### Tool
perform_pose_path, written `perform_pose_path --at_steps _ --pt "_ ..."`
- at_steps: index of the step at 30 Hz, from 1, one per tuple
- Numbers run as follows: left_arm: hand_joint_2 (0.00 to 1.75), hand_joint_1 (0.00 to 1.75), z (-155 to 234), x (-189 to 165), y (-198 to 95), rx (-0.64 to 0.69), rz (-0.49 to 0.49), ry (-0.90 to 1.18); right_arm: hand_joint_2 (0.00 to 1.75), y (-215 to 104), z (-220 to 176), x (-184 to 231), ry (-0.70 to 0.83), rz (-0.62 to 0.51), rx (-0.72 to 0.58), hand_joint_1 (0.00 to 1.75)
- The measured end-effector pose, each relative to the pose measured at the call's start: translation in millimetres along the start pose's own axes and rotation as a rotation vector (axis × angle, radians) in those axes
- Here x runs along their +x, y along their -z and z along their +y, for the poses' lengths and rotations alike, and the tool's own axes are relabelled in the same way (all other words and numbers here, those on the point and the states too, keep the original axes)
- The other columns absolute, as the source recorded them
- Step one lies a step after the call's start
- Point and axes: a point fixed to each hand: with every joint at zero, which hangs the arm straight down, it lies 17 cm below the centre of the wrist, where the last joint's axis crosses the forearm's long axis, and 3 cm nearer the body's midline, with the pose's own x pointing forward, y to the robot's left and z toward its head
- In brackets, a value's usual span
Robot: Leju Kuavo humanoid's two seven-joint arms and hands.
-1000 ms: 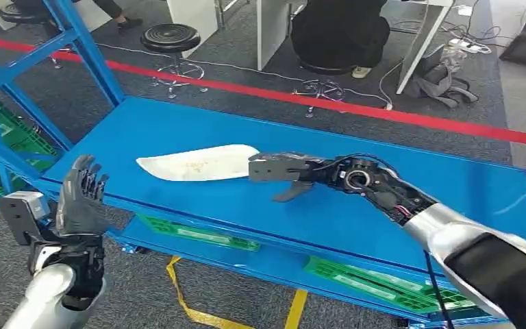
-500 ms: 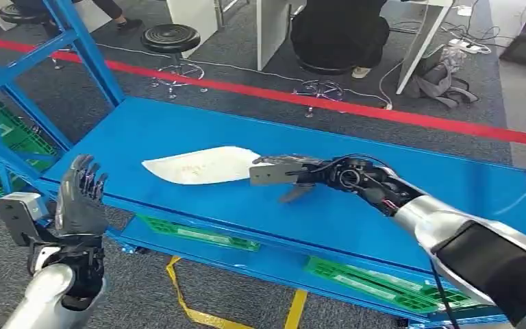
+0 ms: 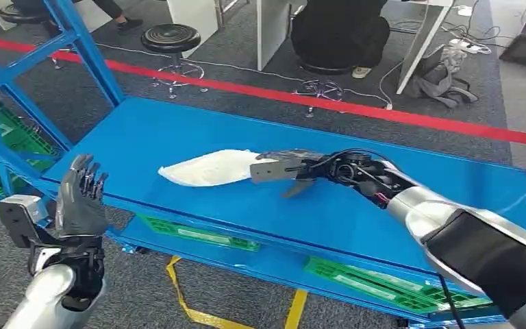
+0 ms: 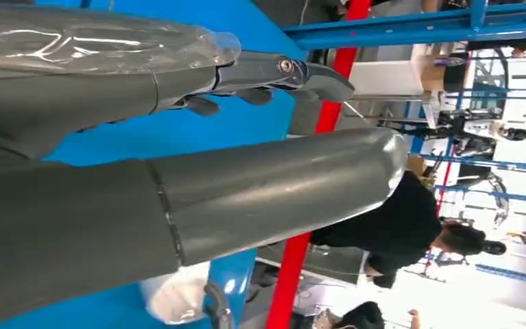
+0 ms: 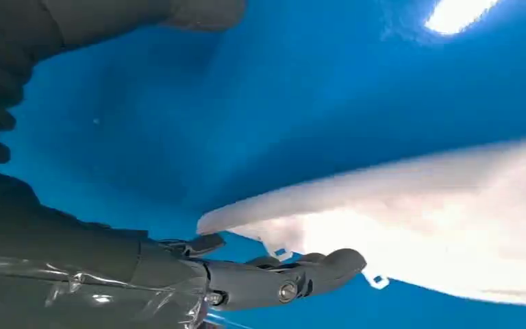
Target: Take the parts from the cabinet and place them on the table.
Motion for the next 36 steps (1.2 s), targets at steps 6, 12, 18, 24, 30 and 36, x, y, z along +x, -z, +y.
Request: perform_pose_path --at_steps 6,12,18,24,30,36 --pt "0.0 0.0 2 -3 -3 0.005 0.003 0.017 1.75 8 -18 10 -0.117 -0.015 -0.076 0.0" --pt "0.0 0.0 2 -4 -4 0.005 0.006 0.021 1.75 13 -24 20 -0.191 -0.033 -0.111 0.0" --pt "0.0 0.0 2 -4 -4 0.004 -0.003 0.021 1.75 17 -49 36 -0.281 -0.046 -0.195 0.0" --pt "0.0 0.0 1 -4 -5 0.0 -0.005 0.019 1.75 20 -55 43 -0.306 -0.054 -0.215 0.0" --pt "0.0 0.0 -2 -4 -4 -0.007 -0.007 0.008 1.75 22 -49 45 -0.347 -0.054 -0.197 0.0" --pt "0.0 0.0 -2 -5 -3 -0.007 -0.008 0.007 1.75 23 -47 45 -0.347 -0.054 -0.193 0.0"
